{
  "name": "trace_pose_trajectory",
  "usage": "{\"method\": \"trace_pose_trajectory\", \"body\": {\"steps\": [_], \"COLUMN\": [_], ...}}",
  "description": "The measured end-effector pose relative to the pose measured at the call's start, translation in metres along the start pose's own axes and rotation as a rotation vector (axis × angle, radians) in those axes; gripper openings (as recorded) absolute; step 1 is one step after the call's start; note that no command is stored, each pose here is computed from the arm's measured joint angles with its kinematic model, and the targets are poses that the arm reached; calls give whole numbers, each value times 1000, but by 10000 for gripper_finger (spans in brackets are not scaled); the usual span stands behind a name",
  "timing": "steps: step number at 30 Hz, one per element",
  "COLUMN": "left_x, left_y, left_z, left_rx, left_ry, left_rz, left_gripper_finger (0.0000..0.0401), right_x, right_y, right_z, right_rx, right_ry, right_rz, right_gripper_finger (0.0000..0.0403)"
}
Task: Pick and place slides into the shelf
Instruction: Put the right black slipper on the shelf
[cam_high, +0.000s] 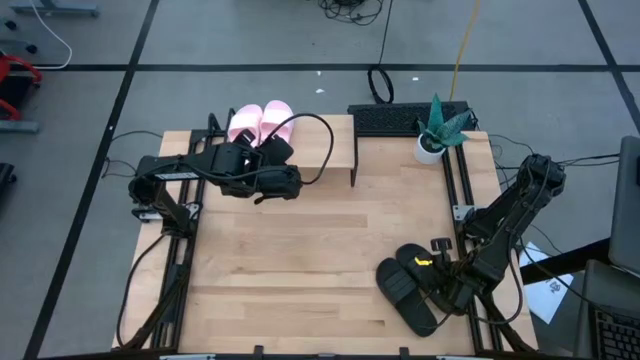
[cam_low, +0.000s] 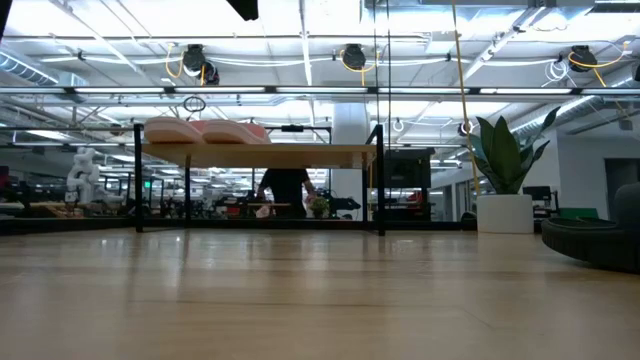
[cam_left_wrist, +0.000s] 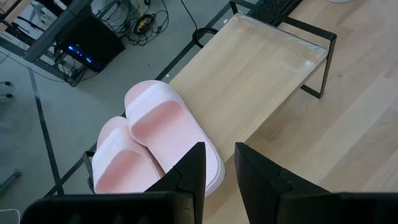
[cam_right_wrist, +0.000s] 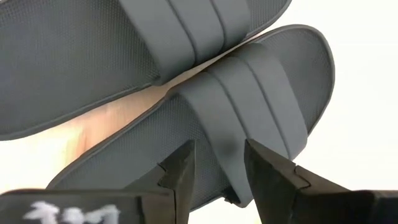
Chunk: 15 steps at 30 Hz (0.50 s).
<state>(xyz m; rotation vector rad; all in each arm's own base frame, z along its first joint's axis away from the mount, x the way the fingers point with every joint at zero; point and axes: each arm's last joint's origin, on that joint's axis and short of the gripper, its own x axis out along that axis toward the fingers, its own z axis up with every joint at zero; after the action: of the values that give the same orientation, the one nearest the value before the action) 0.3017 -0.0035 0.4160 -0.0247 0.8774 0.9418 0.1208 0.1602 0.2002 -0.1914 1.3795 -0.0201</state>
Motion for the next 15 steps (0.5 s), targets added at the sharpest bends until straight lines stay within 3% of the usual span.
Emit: {"method": "trace_pose_trajectory", "body": {"steps": [15], "left_x": [0], "left_y": [0], "left_z": [0], "left_rx": [0], "left_ry": [-9], "left_rz": [12], "left_gripper_finger": [86], "right_x": [12], "right_y": [-3], "right_z": [-6], "right_rx": [4], "right_ry": [6], "right_rz": [-33], "right_gripper_finger": [130]}}
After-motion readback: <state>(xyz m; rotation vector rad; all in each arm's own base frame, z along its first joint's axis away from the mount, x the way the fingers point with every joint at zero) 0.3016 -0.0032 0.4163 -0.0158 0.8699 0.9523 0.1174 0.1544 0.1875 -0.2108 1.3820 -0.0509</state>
